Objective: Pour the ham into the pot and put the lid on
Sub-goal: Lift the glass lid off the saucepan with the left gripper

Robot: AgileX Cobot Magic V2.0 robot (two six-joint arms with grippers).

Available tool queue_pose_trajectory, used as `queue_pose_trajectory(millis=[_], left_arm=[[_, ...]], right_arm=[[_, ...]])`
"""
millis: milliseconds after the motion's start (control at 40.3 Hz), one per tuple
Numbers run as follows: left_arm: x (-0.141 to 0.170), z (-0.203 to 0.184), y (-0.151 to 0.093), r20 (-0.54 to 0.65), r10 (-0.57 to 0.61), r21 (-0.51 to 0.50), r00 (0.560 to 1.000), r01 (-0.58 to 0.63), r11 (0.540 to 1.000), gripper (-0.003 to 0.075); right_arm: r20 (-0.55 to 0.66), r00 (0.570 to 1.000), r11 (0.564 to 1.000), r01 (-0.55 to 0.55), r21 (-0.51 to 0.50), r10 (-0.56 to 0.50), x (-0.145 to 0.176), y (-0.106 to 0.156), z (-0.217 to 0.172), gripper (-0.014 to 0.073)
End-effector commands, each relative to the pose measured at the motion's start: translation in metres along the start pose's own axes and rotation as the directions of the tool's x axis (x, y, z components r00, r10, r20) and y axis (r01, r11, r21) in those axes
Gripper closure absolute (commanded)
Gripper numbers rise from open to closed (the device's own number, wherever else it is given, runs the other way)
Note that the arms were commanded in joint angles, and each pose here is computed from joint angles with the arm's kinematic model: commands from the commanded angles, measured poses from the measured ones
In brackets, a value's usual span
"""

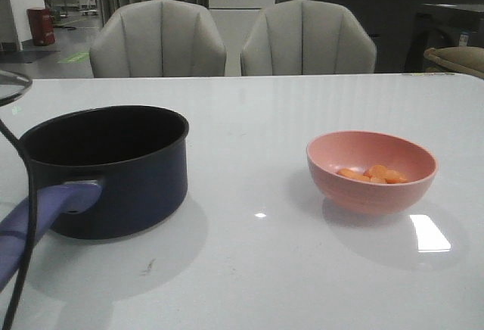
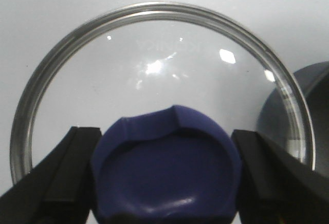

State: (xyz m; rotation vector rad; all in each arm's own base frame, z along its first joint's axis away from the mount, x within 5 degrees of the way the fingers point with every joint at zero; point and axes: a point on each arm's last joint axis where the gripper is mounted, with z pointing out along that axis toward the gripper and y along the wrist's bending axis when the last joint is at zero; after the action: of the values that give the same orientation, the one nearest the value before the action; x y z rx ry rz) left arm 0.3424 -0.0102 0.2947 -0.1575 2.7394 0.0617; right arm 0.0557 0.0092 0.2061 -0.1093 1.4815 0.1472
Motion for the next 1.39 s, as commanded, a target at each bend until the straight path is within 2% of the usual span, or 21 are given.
queue_pose_trajectory(millis=[0, 248, 720, 819, 1042, 1216, 1365], left_arm=[[-0.002, -0.008, 0.015, 0.139, -0.039, 0.019, 0.990, 0.037, 0.999, 0.0387], [0.014, 0.039, 0.035, 0.119, -0.115, 0.022, 0.986, 0.113, 0.993, 0.0387], [0.018, 0.085, 0.035, 0.049, -0.116, 0.016, 0.992, 0.115, 0.993, 0.0380], [0.018, 0.088, 0.035, 0.043, -0.116, 0.015, 0.992, 0.115, 0.993, 0.0343], [0.017, 0.088, 0.034, 0.048, -0.116, 0.016, 0.992, 0.115, 0.993, 0.0174], [0.015, 0.084, 0.031, 0.025, -0.105, 0.013, 0.994, 0.104, 0.994, 0.0166], [0.004, 0.071, 0.018, 0.021, -0.070, 0.020, 0.997, 0.070, 0.997, 0.0166]], right_arm=[[0.118, 0.993, 1.000, 0.009, 0.009, -0.010, -0.012, 0.000, -0.002, 0.0437], [0.118, 0.993, 1.000, 0.009, 0.009, -0.010, -0.012, 0.000, -0.002, 0.0437], [0.118, 0.993, 1.000, 0.009, 0.009, -0.010, -0.012, 0.000, -0.002, 0.0437], [0.118, 0.993, 1.000, 0.009, 0.009, -0.010, -0.012, 0.000, -0.002, 0.0437], [0.118, 0.993, 1.000, 0.009, 0.009, -0.010, -0.012, 0.000, -0.002, 0.0437], [0.118, 0.993, 1.000, 0.009, 0.009, -0.010, -0.012, 0.000, -0.002, 0.0437], [0.118, 0.993, 1.000, 0.009, 0.009, -0.010, -0.012, 0.000, -0.002, 0.0437]])
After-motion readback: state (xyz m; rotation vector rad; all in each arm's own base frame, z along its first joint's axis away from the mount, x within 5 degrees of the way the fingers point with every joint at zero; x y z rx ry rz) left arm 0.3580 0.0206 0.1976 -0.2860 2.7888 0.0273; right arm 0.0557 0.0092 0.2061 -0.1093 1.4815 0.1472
